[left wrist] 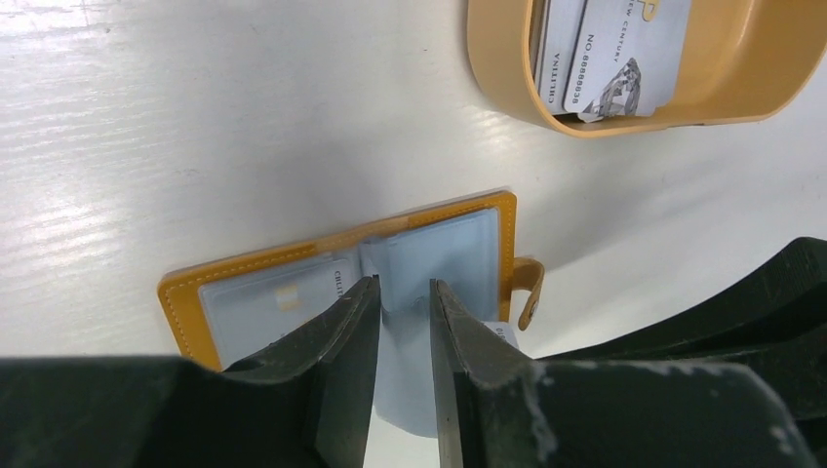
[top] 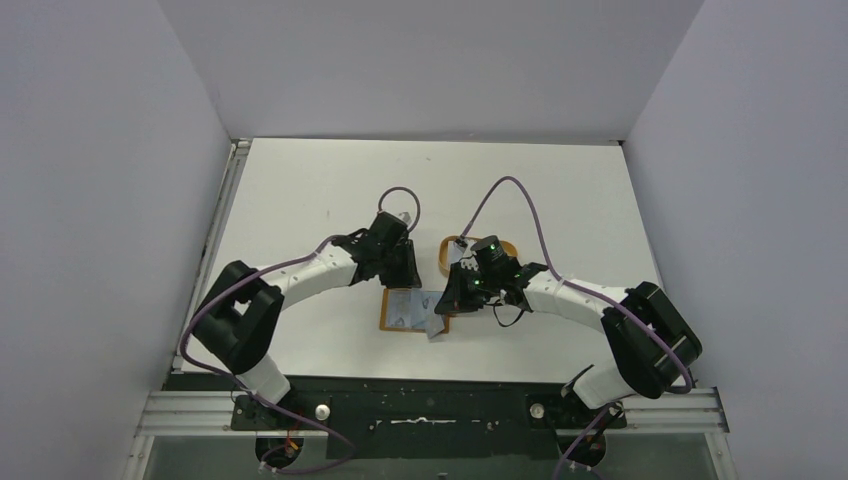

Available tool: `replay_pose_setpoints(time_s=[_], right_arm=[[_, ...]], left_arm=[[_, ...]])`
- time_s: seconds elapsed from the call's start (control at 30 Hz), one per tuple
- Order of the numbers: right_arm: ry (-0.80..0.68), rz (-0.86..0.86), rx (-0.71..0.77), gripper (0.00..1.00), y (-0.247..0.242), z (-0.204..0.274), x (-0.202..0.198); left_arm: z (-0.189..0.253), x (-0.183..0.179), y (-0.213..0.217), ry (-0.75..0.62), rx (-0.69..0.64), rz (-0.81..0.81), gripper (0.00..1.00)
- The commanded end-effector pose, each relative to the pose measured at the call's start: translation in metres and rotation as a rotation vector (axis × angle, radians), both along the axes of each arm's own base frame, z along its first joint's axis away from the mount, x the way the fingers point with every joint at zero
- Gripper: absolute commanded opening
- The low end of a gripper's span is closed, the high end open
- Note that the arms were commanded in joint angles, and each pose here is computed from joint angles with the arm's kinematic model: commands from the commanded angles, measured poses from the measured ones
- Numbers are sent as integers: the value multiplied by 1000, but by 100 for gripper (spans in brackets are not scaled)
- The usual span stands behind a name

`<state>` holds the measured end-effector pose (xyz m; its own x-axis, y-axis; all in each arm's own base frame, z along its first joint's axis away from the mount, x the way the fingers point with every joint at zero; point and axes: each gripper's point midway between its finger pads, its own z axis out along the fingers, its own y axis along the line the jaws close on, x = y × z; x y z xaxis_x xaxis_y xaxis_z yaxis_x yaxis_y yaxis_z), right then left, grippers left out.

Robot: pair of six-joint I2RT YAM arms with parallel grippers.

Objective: Put the credit cards into the card holder
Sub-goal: Turn over the card slot in the card holder.

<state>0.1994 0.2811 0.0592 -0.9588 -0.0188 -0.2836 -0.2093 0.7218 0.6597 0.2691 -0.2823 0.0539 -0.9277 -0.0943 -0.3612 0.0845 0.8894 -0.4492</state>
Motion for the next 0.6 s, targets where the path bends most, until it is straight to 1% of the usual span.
replay_pose_setpoints(time_s=[0.0, 0.27, 0.57], right_arm=[[-82, 6, 53, 0, 12, 24, 13], [-83, 13, 59, 0, 15, 26, 13], [-85, 19, 60, 0, 19, 26, 13]], left_arm=[[15, 1, 4, -39, -13, 3, 23], [12, -1, 11, -35, 10, 14, 22], [18, 0, 25, -56, 38, 46, 29]])
